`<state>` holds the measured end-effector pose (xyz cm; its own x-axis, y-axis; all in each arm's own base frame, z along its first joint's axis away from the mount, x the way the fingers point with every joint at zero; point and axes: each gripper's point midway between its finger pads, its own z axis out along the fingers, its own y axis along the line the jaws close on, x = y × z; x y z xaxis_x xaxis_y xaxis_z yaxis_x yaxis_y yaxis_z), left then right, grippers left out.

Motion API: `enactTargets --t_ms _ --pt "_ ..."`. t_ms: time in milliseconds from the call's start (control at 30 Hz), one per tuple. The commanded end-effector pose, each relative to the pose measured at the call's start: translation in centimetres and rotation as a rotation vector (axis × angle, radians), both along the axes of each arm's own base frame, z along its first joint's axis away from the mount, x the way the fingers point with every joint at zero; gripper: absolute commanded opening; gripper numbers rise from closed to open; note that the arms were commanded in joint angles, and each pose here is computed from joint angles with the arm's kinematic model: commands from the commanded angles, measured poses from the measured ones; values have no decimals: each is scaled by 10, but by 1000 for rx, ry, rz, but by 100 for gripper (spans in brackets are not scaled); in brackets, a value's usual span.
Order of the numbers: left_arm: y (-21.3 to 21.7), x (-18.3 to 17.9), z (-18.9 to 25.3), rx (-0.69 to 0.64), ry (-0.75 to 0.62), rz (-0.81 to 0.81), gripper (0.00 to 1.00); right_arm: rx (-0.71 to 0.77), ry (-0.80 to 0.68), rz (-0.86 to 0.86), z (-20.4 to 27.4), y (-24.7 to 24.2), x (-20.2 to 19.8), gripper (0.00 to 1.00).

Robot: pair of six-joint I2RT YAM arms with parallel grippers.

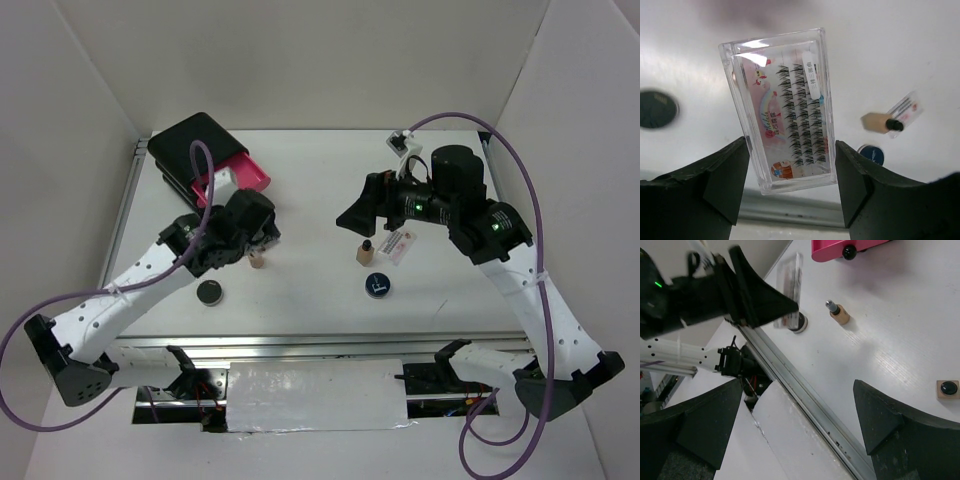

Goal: Organize the makeup

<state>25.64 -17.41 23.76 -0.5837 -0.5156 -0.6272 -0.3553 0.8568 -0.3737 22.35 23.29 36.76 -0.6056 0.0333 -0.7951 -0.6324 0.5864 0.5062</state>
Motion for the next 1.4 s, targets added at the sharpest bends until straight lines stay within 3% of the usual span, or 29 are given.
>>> enactTargets --t_ms 0,100,133,200,233,367,467,567,833,967,1300,1367 --pt "24 43 46 240 -160 -69 15 20 -80 3 23 2 3 100" --pt "49 100 61 295 -176 -42 13 24 -78 7 24 3 4 100" --pt "45 111 62 336 -184 -142 14 25 -79 8 24 3 3 100" --pt "50 144 68 378 -225 -177 16 28 -80 11 25 3 2 100" --pt "44 151 67 451 -233 -321 15 29 -80 9 24 2 1 100" --pt "54 184 72 638 -275 -423 14 31 -66 28 22 3 -4 100" --pt "47 199 64 760 -253 -584 13 36 -59 33 21 4 -6 100" --pt "55 209 47 842 -165 -655 13 34 -58 43 21 6 -8 100" --pt "80 199 1 857 -52 -692 17 22 -55 38 15 5 -10 100" --pt "89 195 -2 833 -51 -688 18 25 -55 42 15 6 -9 100" --pt "102 191 6 801 -79 -652 46 26 -57 39 15 5 -10 100" --pt "107 192 10 811 -87 -620 55 27 -56 39 15 5 -10 100"
